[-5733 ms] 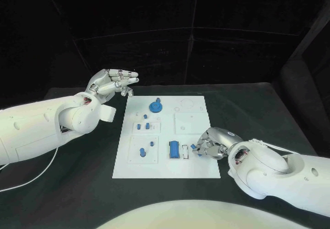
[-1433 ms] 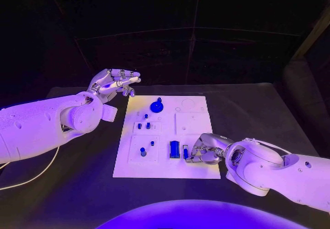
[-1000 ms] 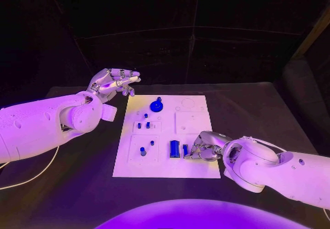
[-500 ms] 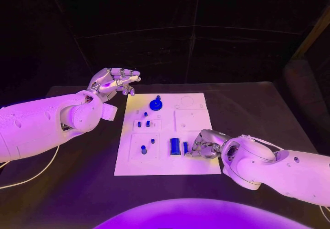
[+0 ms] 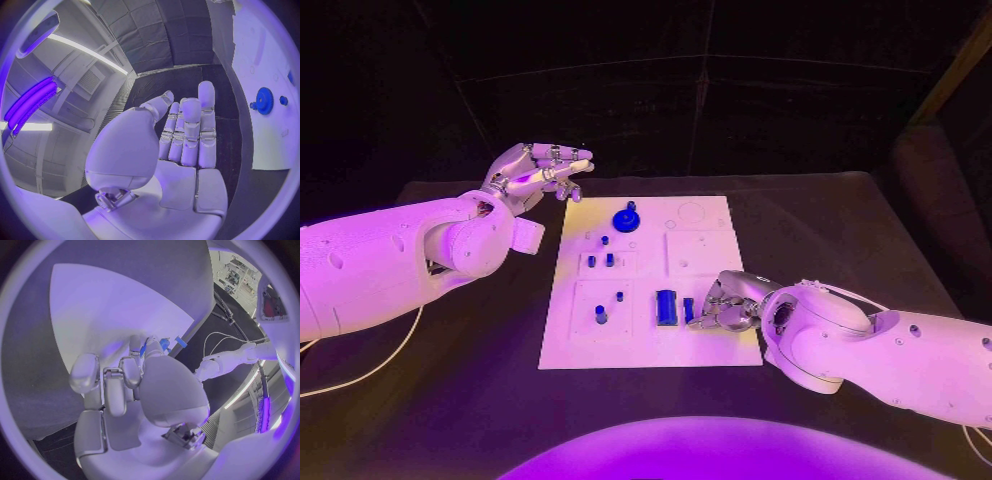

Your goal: Assemble the parts on the task board

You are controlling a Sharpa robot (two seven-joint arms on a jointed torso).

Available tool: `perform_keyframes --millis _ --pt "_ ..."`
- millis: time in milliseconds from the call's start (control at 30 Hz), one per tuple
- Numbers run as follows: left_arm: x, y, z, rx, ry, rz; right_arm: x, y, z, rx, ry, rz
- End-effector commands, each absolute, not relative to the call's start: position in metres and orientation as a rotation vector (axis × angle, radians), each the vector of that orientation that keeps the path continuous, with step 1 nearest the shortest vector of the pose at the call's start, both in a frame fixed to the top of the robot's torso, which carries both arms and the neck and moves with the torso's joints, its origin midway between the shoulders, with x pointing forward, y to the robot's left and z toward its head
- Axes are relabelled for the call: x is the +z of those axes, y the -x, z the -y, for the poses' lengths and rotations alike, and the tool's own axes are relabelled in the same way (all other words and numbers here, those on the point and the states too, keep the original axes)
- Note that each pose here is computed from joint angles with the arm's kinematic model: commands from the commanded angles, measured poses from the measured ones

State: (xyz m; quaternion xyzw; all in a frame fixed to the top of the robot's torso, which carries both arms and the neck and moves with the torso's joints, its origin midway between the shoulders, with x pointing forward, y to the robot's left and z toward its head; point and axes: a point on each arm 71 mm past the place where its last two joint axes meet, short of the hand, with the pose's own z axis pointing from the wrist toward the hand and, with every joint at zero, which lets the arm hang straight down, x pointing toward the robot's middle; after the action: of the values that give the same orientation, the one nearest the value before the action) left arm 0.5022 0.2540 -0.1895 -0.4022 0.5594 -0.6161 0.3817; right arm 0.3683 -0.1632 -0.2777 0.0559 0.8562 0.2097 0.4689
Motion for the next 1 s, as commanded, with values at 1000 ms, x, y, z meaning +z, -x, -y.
perform_keyframes --millis 1000 --pt "-0.206 -0.523 -0.263 -1.466 1.156 -1.323 -0.215 -0.508 0.249 1.223 -0.791 -1.500"
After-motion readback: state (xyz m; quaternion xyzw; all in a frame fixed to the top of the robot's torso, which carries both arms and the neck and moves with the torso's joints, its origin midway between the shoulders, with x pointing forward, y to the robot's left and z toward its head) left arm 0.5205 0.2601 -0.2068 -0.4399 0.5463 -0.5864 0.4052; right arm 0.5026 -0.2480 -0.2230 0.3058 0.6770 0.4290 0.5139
